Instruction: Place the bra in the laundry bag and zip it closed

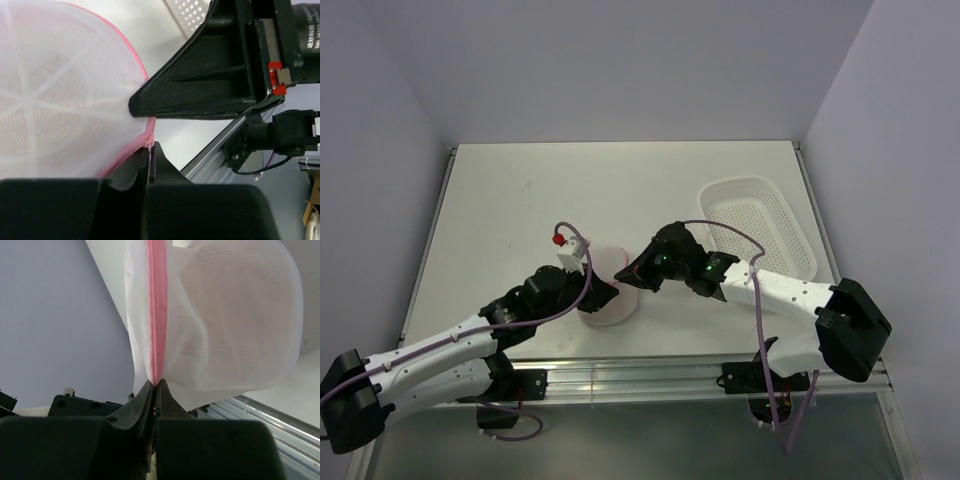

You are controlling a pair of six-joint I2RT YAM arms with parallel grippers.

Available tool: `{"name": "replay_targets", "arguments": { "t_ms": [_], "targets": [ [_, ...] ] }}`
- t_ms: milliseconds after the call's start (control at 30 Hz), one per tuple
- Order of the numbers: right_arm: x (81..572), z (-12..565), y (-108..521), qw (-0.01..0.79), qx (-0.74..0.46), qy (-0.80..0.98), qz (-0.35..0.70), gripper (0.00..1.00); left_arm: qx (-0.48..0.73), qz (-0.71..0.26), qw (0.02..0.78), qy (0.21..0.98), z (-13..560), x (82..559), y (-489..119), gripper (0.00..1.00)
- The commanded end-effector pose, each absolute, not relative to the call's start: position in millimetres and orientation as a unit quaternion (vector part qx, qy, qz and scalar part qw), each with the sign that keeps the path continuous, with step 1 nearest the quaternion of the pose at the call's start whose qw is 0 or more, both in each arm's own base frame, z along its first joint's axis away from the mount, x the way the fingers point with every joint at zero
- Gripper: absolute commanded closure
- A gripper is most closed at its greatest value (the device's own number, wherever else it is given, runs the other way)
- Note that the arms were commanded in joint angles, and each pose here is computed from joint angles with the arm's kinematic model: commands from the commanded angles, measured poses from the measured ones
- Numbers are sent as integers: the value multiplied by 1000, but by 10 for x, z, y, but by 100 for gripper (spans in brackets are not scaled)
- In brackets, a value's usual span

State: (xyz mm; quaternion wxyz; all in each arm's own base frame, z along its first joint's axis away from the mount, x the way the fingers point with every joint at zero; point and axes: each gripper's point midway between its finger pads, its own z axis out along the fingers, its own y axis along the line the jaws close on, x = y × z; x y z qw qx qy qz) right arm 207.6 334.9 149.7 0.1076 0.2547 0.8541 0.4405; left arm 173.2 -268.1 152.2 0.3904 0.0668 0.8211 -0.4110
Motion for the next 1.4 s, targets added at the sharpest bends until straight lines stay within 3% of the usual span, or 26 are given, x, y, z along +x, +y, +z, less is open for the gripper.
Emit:
{"name": "replay_targets", "arguments": {
  "t_ms": [0, 300, 667, 900, 1000, 1133, 1167, 1367],
  "targets": [
    [2260, 1653, 3327, 138, 248, 848, 448, 100, 61, -418, 392, 817, 1544, 1711, -2670, 100],
    [2756, 1883, 2949, 202, 159, 876, 407, 100, 25, -392, 389, 833, 1365, 1783, -2471, 100],
    [3322, 1942, 2962, 210, 42, 905, 368, 100, -16, -371, 388, 843, 1279, 1896, -2156, 100],
    [3667, 2133, 3308, 198, -13, 892, 407, 97, -3, -416, 431, 800, 1913, 1869, -2175, 100],
    [3754, 2165, 3372, 200, -20, 893, 402, 87, 13, -409, 414, 813, 1861, 1858, -2244, 100],
    [3767, 2165, 3326, 210, -8, 901, 380, 53, 18, -412, 401, 818, 1688, 1883, -2354, 100],
    [3754, 2186, 3263, 220, 7, 903, 370, 49, 17, -415, 398, 818, 1626, 1909, -2393, 100],
    [3413, 2291, 3103, 218, 22, 902, 372, 45, 24, -437, 391, 810, 1568, 1984, -2583, 100]
  ]
}}
